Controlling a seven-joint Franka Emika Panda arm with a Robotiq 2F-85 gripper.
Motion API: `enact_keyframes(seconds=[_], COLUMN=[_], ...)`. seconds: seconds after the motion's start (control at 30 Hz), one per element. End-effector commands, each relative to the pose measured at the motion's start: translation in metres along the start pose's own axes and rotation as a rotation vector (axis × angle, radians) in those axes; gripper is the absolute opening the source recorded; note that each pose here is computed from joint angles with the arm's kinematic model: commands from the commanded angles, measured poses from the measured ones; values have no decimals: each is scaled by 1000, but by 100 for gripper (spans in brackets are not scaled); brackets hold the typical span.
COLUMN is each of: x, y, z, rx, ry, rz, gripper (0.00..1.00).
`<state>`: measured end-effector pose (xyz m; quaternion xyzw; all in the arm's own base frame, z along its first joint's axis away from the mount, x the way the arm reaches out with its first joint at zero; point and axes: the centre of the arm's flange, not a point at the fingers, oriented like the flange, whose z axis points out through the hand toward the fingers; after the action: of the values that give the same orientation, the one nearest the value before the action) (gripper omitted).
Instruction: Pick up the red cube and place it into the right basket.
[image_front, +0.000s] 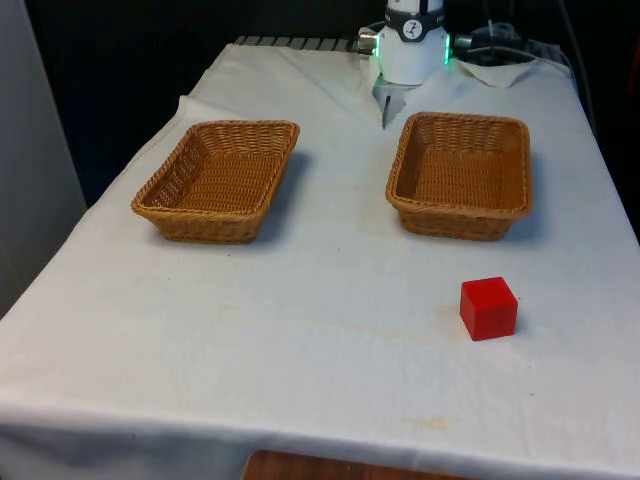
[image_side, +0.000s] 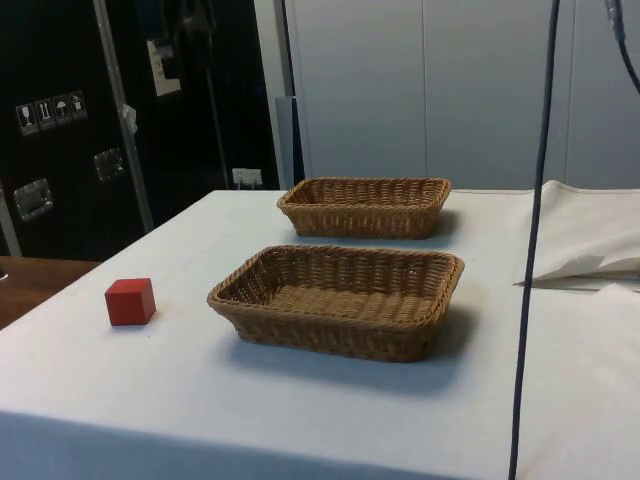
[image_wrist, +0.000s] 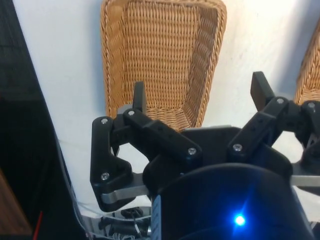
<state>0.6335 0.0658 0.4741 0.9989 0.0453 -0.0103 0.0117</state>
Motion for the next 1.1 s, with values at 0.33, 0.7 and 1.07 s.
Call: enact_keyframes(seconds=[0.33,0.7,1.07], x=[25,46,68], y=[-17,-28,-45], z=[8,12,37], rx=[-9,-30,-48], ry=[27,47,68], rz=[-40,-57,-118], gripper=[100,100,100])
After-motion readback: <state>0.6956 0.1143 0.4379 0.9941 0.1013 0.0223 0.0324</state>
